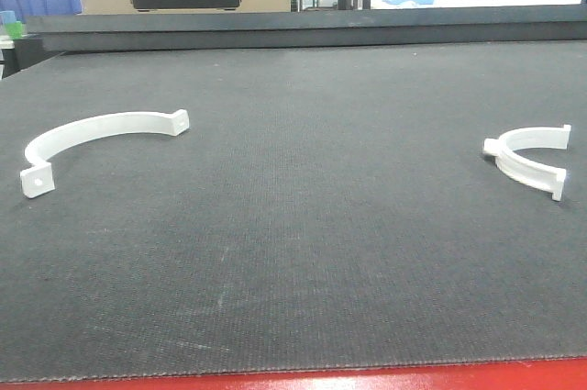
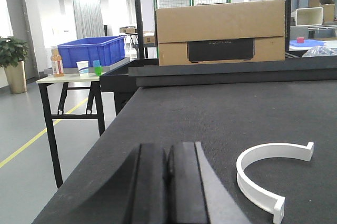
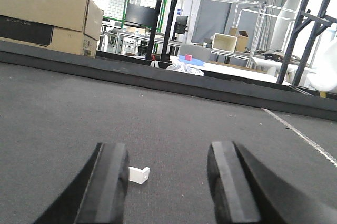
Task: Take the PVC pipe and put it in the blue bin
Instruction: 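Lower the right gripper toward the white pipe clamp nearer it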
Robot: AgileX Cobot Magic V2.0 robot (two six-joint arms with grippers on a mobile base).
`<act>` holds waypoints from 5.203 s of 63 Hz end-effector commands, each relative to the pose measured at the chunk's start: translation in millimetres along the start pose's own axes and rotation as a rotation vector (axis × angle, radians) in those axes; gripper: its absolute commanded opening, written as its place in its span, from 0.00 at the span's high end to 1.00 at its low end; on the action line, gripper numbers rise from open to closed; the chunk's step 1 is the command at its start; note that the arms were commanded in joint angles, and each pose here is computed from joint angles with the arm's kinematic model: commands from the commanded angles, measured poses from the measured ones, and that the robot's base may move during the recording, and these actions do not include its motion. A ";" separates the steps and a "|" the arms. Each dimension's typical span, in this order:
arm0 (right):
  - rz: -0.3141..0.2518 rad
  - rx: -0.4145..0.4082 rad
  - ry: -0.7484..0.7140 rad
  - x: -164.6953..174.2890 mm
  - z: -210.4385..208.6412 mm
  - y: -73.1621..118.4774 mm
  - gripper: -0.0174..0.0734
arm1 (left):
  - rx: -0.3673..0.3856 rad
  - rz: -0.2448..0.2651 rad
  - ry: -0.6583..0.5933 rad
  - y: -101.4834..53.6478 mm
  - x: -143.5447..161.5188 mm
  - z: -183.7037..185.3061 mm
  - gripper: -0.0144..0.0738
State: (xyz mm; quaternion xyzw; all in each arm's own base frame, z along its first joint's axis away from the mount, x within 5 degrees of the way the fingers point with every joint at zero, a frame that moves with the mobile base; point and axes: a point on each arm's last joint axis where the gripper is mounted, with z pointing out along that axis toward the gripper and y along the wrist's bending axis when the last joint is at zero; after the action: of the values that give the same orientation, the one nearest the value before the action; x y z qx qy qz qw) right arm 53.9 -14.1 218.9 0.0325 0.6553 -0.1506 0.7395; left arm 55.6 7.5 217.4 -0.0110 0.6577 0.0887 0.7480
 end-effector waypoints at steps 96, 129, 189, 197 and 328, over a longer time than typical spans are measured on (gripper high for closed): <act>0.090 -0.112 -0.046 -148.2 -28.5 -12.0 0.54 | 0.001 -0.002 -0.023 0.0 -2.3 -0.5 0.96; 0.171 -0.243 0.258 -147.9 11.9 -2.6 0.54 | -0.008 -0.041 -0.147 1.8 -19.9 -1.8 0.96; 0.270 -0.398 0.838 -119.9 117.6 14.5 0.54 | 0.038 -0.237 0.526 5.0 -90.3 103.5 0.96; 0.277 -0.402 0.876 -113.3 124.5 15.9 0.54 | 0.038 -0.235 0.559 5.0 -89.2 119.3 0.96; 0.367 -0.275 0.755 -92.5 178.5 13.6 0.27 | 0.027 -0.172 0.538 7.4 -91.5 181.2 0.96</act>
State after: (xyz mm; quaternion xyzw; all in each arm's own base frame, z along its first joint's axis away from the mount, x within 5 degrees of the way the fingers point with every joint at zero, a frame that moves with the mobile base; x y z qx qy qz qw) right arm 218.2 -27.3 328.5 0.1006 0.8842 0.0985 0.4454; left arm 220.1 28.6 327.7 -0.0828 0.8402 0.0089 0.5359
